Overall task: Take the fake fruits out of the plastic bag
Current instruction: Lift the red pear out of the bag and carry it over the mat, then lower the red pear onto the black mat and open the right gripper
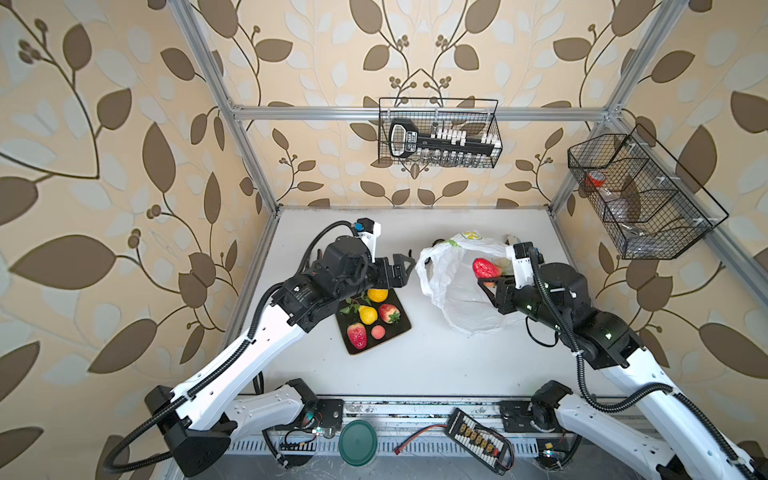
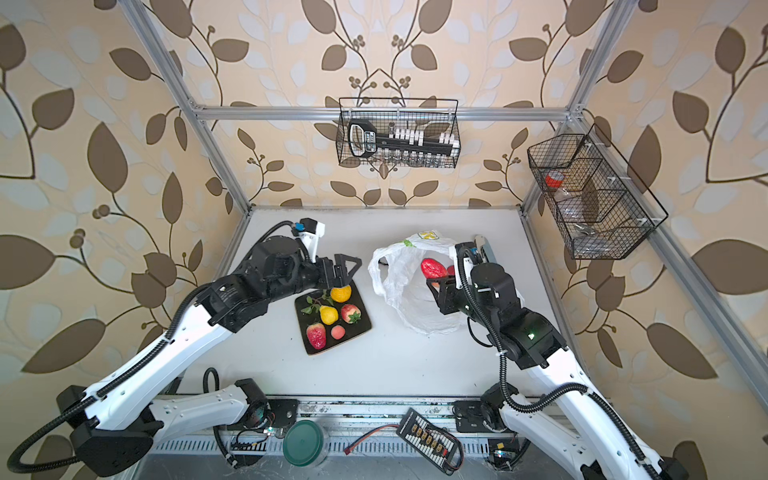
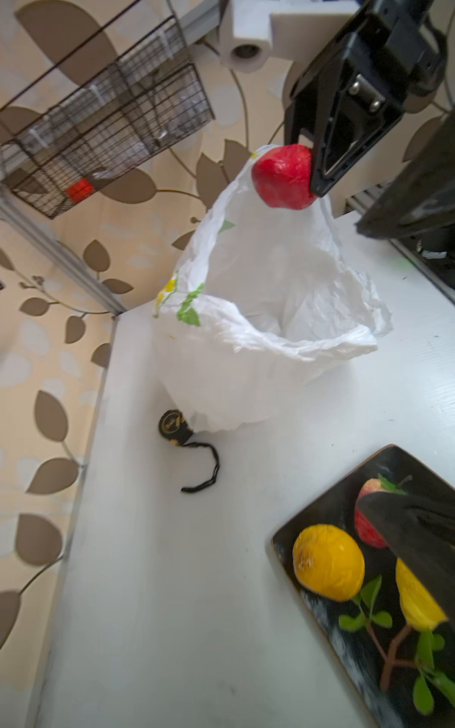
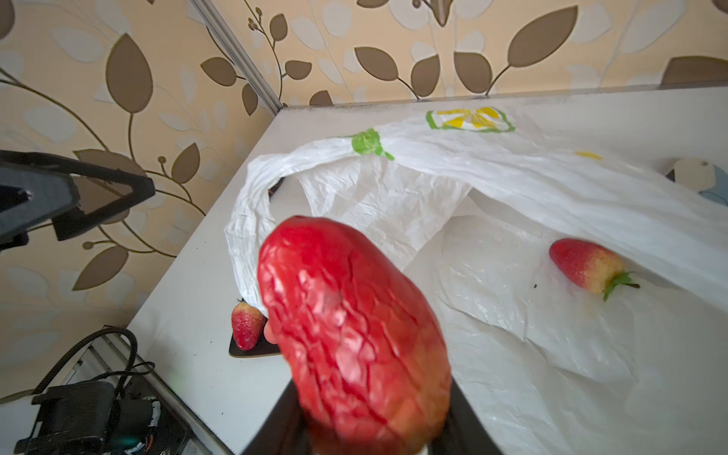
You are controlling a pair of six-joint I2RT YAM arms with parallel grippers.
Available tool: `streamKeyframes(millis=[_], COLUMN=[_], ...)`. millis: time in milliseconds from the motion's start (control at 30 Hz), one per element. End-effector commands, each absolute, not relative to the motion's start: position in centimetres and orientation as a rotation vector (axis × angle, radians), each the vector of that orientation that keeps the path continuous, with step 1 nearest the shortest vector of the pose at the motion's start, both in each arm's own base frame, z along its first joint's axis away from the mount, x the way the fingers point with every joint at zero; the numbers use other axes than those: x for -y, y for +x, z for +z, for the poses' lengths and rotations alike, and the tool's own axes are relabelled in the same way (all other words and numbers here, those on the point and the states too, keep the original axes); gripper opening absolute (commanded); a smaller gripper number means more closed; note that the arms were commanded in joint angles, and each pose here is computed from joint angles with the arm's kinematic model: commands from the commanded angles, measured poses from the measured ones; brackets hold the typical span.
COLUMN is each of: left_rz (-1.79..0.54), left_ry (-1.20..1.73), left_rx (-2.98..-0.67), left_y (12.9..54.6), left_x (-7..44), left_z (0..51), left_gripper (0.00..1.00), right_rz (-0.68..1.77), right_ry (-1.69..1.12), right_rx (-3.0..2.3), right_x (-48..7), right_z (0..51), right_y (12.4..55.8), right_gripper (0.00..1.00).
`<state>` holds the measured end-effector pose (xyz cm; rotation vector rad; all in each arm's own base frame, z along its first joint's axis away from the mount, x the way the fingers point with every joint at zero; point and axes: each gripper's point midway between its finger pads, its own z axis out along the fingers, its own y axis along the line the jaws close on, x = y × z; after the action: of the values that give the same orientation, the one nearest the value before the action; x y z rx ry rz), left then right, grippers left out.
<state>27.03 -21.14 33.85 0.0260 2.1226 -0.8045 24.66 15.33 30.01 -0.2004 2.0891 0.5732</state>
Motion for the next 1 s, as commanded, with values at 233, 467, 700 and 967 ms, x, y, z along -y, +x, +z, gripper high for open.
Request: streamKeyframes(millis=[233,467,700,967], left_rz=[-0.440,-0.350,-0.363,-0.367], left_ry=[-0.584,-0.704,-0.753,-0.764], left_rx=[-2.079,-1.992,-2.017,-2.020], left_y=[30.3,29.3,28.0,27.0], left_x=[7.4,4.3,4.0,3.7], left_z=[32.6,32.9,31.0,30.2], left_gripper=[0.99,0.99,0.99,0.99], right_rz=[0.630,0.635,0.540,0.492], right_ry=[-0.644,-0.718,-0.629,-0.596], right_rx=[-2.028,-2.140,-2.324,-2.414], right_x=[-29.3,-37.9,-40.3,-41.2], right_z=[31.9,25.6,18.1,12.6], right_y=[22.1,22.6,26.4,29.5], right_gripper=[0.33,0.34,0.35,0.36])
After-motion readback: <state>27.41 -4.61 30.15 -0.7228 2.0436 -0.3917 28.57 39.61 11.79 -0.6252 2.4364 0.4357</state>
